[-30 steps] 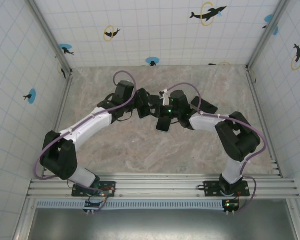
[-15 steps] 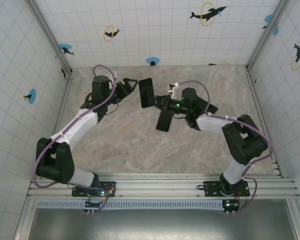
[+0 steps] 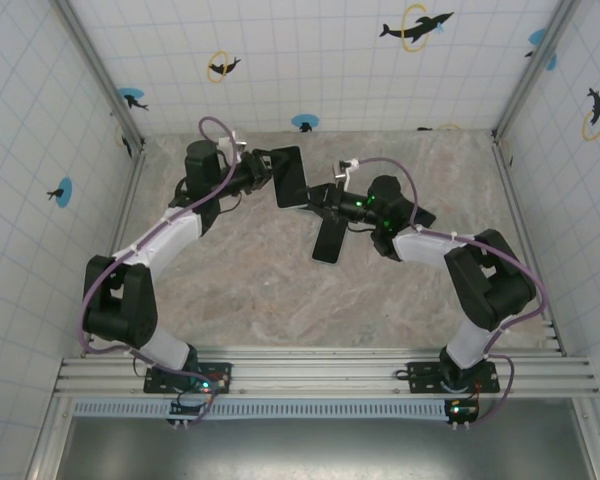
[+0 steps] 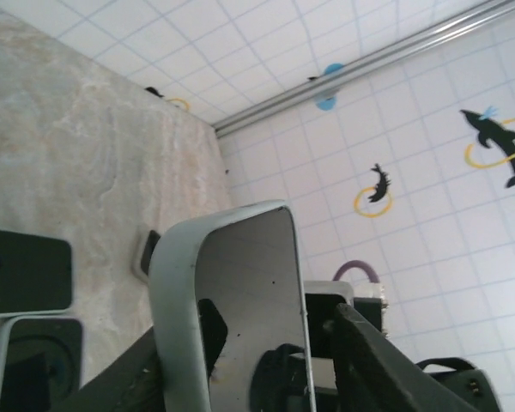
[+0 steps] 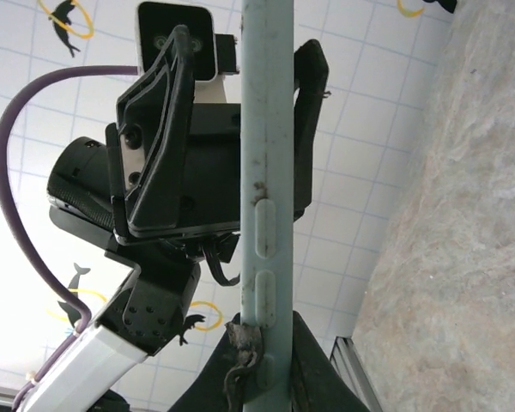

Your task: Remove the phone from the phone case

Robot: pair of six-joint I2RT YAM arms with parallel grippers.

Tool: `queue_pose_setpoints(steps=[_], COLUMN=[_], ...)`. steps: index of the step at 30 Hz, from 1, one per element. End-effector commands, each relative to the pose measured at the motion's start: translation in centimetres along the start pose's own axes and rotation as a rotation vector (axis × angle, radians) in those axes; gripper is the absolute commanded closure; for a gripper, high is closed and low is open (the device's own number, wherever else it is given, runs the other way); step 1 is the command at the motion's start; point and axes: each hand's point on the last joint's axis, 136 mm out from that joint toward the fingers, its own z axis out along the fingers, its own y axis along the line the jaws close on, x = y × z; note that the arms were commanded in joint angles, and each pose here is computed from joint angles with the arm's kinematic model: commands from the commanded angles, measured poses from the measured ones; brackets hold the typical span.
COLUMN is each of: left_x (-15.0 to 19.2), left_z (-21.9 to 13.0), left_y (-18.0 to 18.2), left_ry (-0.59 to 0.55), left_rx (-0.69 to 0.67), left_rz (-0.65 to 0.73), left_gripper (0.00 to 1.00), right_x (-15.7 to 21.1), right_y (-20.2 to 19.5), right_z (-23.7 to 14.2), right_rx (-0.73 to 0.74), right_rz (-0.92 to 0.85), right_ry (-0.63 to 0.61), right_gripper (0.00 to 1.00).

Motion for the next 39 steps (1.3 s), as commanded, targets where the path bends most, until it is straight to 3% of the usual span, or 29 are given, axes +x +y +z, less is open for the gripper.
queue_pose_setpoints(steps=[1, 3, 8, 11, 15, 23, 39], left_x=[-0.2, -0.1, -0.2, -0.6, -1.6, -4.8, -7.4], left_z=[0.3, 0.4, 0.5, 0.8, 1.3, 3.1, 4.9], left_y=[-2.3, -2.3, -2.4, -2.6, -2.6, -1.6, 1.9], left_ry=[0.038, 0.049, 0.052, 0.038, 0.006, -0.076, -0.256], left_rx=[0.092, 0.098, 0.117, 0.133, 0.146, 0.117, 0.051], left_rz=[0.043, 0.037, 0.020, -0.004, -0.038, -0.082, -0.133], left_gripper=[0.66, 0.70, 0.95, 1.00, 1.00, 1.00, 1.00], right_x=[-0.2, -0.2, -0.3, -0.7, -1.2, -2.2, -1.4], right_y=[4.1, 4.2, 4.2, 4.2, 3.9, 2.1, -2.9], right_z=[0.2, 0.2, 0.2, -0.2, -0.6, -2.1, -4.2], right_rx=[-0.119, -0.124, -0.133, -0.136, -0.126, -0.067, 0.100], right_rz=[-0.072, -0.059, -0.049, -0.046, -0.059, -0.087, -0.077], right_ry=[0.014, 0.019, 0.016, -0.007, -0.031, -0.085, -0.036], right_gripper=[0.89, 0.89, 0.88, 0.74, 0.54, 0.40, 0.35])
